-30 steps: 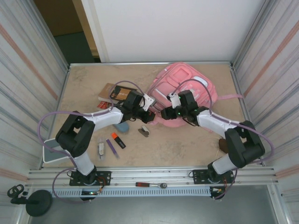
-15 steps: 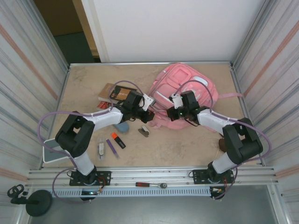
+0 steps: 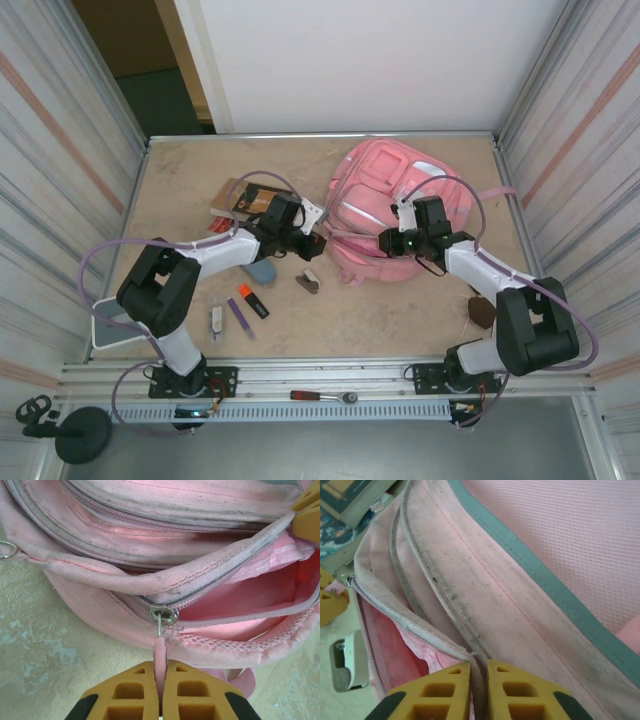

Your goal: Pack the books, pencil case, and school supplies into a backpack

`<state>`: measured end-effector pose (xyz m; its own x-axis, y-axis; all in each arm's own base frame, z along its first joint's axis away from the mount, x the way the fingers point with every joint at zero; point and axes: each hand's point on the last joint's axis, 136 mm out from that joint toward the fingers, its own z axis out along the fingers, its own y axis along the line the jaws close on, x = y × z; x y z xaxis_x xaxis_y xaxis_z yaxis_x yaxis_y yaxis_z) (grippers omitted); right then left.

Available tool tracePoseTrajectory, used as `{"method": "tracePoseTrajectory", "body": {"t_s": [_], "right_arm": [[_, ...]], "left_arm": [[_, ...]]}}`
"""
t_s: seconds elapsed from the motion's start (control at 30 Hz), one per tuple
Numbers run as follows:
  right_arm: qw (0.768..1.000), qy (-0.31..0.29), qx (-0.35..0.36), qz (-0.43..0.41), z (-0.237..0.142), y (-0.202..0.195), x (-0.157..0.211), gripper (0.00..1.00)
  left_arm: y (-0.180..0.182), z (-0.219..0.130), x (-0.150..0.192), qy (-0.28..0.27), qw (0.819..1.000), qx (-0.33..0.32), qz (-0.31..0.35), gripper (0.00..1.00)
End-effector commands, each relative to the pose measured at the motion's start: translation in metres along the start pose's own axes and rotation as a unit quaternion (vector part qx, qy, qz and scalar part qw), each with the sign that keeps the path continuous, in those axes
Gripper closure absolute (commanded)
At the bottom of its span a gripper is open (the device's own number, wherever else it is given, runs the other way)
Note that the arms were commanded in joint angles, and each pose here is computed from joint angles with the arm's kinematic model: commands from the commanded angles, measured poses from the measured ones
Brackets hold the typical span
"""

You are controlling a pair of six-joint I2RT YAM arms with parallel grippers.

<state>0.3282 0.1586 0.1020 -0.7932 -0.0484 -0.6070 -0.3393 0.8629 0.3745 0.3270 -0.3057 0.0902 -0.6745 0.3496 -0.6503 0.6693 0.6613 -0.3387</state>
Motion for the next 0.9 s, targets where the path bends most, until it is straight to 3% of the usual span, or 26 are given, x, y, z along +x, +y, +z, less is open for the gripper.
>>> {"method": "tracePoseTrajectory", "body": {"t_s": [0.0, 0.13, 0.37, 0.43, 0.57, 0.63, 0.77, 0.87], "right_arm": [[0.997, -0.039, 0.002, -0.069, -0.018, 0.024, -0.023, 0.63], [0.990, -0.034, -0.041, -0.129, -0.009, 0.059, -0.025, 0.47], [0.982, -0.001, -0.074, -0.174, 0.029, 0.089, -0.024, 0.39], [0.982, 0.009, -0.078, -0.173, 0.038, 0.091, -0.024, 0.45], [0.983, 0.014, -0.066, -0.172, 0.041, 0.085, -0.019, 0.79], [0.985, 0.012, -0.048, -0.163, 0.036, 0.074, -0.017, 0.91], [0.993, 0.016, -0.029, -0.118, 0.023, 0.050, -0.009, 1.00], [0.996, 0.013, -0.023, -0.085, 0.013, 0.037, -0.003, 1.00]], "left_arm": [[-0.019, -0.019, -0.023, -0.035, 0.999, 0.029, 0.011, 1.00], [-0.034, -0.025, -0.027, -0.047, 0.997, 0.057, 0.017, 1.00], [-0.039, -0.027, -0.027, -0.048, 0.997, 0.063, 0.020, 1.00], [-0.038, -0.027, -0.027, -0.048, 0.997, 0.059, 0.018, 1.00], [-0.032, -0.028, -0.025, -0.048, 0.998, 0.039, 0.014, 1.00], [-0.024, -0.030, -0.026, -0.050, 0.998, 0.020, 0.010, 1.00], [-0.001, -0.034, -0.027, -0.058, 0.998, -0.015, -0.014, 1.00], [0.018, -0.034, -0.027, -0.057, 0.997, -0.041, -0.024, 1.00]]}}
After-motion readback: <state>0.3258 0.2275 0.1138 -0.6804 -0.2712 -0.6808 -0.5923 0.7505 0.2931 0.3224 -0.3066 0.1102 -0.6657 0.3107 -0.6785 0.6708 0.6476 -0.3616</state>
